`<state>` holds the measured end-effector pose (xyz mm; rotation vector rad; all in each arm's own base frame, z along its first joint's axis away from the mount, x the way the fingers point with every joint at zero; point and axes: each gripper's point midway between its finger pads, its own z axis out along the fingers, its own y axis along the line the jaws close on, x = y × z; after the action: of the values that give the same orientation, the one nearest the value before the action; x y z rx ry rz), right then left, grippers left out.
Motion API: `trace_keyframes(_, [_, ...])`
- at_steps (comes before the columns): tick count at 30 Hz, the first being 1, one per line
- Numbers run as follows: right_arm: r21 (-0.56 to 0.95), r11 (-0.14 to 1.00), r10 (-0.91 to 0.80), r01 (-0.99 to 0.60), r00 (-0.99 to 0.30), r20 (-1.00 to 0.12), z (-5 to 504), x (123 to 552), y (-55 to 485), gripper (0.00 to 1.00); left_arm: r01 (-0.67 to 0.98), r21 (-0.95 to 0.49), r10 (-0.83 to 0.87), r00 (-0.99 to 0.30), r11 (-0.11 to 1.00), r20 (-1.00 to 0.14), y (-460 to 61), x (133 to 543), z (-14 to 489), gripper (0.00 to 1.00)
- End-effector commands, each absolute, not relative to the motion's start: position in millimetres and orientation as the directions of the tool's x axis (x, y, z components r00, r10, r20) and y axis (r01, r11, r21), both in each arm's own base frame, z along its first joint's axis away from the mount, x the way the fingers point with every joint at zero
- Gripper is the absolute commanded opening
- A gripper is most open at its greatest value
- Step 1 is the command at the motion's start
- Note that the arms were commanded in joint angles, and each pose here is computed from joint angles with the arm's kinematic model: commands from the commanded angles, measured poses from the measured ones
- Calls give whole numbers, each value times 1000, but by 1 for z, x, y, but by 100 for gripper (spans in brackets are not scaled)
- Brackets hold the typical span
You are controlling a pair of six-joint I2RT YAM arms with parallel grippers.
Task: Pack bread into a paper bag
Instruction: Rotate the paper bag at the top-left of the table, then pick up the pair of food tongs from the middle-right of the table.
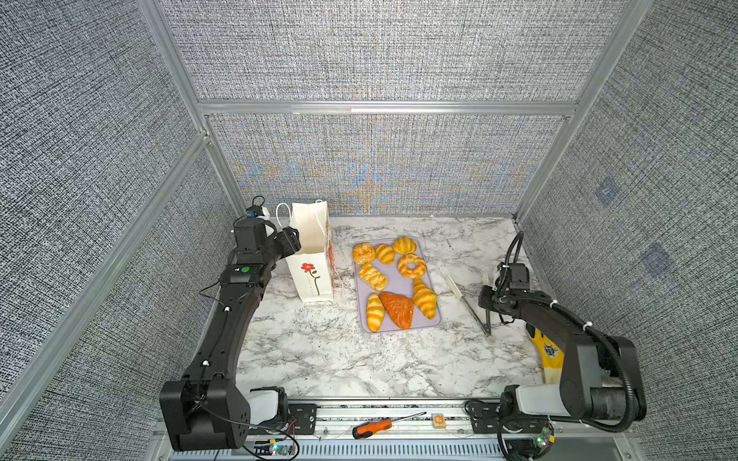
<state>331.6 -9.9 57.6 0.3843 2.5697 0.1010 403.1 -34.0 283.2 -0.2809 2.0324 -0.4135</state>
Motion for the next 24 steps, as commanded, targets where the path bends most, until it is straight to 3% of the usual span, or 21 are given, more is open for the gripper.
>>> trace_keyframes(1, [126,953,302,276,-823,-482,54,329,-14,39,-30,-359,-337,-427,933,-839,-26,397,294,72])
trace_keyframes(13, [125,953,302,276,-831,-467,52,330,-13,40,-56,-330,-329,-340,942,-881,-19,367,314,75])
trace_keyframes(24, [46,954,285,295,-854,-436,46,328,-23,47,-26,-273,-267,-322,962,-908,-43,352,326,75])
